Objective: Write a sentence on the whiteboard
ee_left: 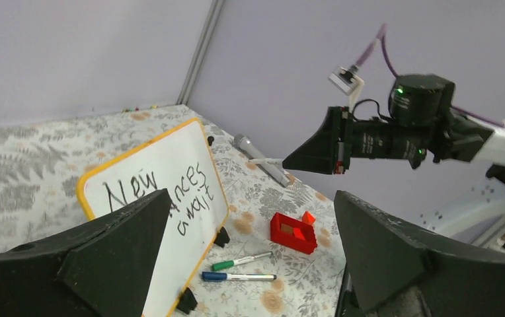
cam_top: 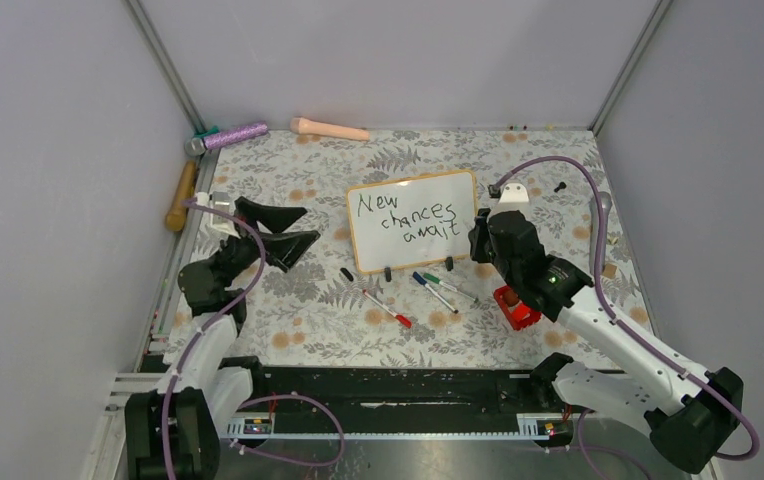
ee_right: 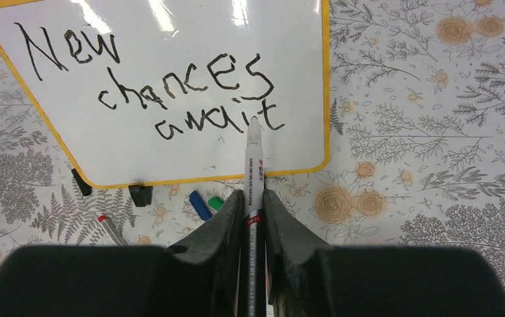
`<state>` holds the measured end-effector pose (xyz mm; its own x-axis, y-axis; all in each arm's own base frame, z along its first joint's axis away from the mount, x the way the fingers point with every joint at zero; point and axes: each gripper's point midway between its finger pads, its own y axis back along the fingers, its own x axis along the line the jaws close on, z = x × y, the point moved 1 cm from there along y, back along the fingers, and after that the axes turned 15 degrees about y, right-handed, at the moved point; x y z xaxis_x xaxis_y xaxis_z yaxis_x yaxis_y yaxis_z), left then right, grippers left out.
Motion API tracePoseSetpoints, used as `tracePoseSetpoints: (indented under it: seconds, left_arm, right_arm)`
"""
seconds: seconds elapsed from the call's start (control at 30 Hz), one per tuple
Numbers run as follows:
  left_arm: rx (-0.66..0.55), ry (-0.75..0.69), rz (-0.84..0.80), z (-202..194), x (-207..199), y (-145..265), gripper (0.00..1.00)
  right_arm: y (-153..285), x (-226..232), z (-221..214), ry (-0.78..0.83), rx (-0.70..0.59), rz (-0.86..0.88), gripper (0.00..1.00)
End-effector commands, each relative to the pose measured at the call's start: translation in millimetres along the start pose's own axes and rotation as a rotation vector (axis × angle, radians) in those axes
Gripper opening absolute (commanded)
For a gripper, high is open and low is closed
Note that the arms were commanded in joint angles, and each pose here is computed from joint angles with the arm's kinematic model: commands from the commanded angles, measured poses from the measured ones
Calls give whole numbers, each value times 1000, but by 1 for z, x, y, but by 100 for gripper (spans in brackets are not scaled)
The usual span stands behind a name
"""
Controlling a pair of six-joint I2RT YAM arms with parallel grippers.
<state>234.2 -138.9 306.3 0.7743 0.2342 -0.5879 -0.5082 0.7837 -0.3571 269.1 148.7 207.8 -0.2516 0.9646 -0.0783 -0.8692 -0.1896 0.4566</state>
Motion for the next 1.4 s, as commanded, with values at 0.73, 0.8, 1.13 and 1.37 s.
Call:
tracePoseSetpoints:
  seconds: [0.73,0.8,1.13,1.37]
  left_arm:
    - [-198,935,393,-81,117,41,99]
    - [-139,964,377,-83,118,35,99]
    - [-10,1047,389,-104,123,36,99]
    - [142,984,394,-119,122,37,99]
  right_arm:
    - [7,1,15,-50,-75,22,0]
    - [7,0,16,-52,-78,20,0]
    - [6,1,18,-50,-81,23,0]
    - [4,3,19,-50,-82,27,0]
